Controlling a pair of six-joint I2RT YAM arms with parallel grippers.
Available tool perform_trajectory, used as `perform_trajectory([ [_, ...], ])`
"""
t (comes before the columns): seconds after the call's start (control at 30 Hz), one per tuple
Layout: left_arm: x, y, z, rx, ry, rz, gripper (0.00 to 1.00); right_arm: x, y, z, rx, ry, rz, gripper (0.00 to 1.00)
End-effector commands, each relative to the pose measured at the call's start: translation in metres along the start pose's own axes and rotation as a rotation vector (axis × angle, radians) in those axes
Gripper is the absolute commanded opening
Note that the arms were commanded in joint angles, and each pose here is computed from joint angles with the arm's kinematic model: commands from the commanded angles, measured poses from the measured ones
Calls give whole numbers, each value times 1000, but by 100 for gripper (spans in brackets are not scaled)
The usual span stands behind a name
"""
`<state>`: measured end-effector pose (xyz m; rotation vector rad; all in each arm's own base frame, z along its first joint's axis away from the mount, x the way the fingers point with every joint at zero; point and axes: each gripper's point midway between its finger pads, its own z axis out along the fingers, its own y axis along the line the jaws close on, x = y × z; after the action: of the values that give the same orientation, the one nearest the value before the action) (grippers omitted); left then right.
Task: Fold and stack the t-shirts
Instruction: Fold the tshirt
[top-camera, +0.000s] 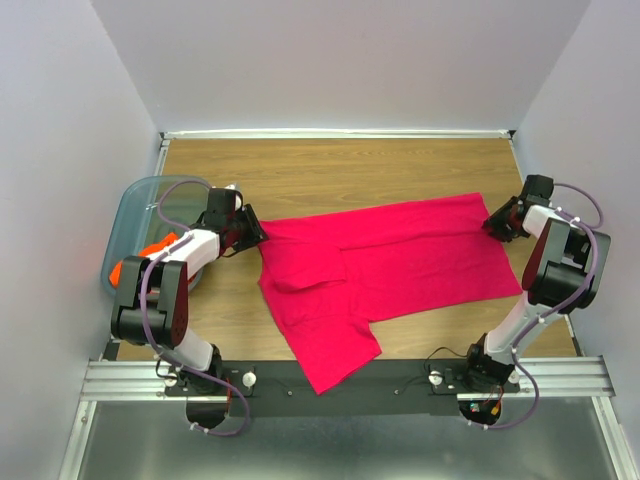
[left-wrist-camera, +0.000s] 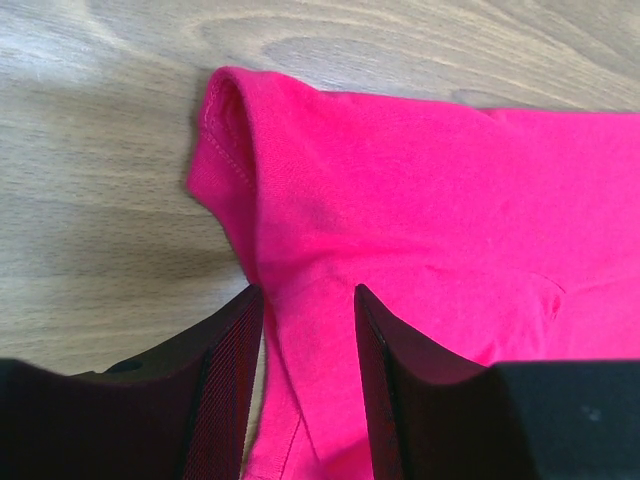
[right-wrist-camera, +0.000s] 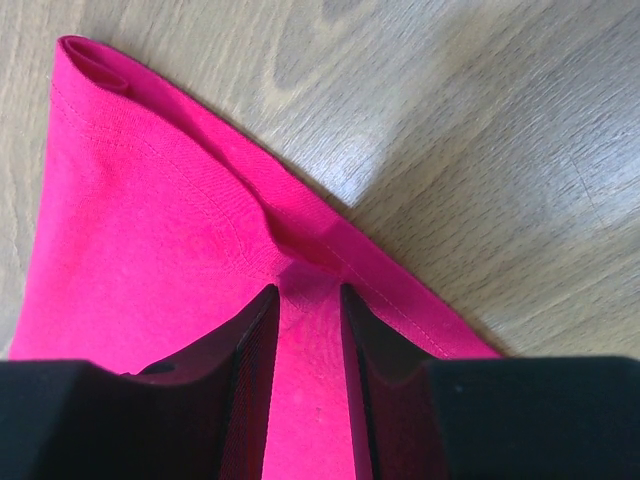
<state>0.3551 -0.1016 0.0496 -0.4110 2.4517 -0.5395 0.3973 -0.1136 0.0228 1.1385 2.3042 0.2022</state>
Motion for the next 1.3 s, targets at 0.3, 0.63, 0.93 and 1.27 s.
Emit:
perform_trajectory([
  [0.3, -1, 0, 4, 16, -1, 3, 49, -21, 9, -2, -22, -37, -9, 38],
  [0.63, 1, 1, 4, 15, 7, 9, 50, -9, -4, 9, 22, -10, 2, 38],
  [0.93, 3, 3, 5, 9, 12, 10, 49, -13, 0, 4, 12, -24, -20, 7],
  [1.27, 0, 5, 6, -10, 4, 7, 49, -42, -5, -21, 83, -125, -59, 1],
])
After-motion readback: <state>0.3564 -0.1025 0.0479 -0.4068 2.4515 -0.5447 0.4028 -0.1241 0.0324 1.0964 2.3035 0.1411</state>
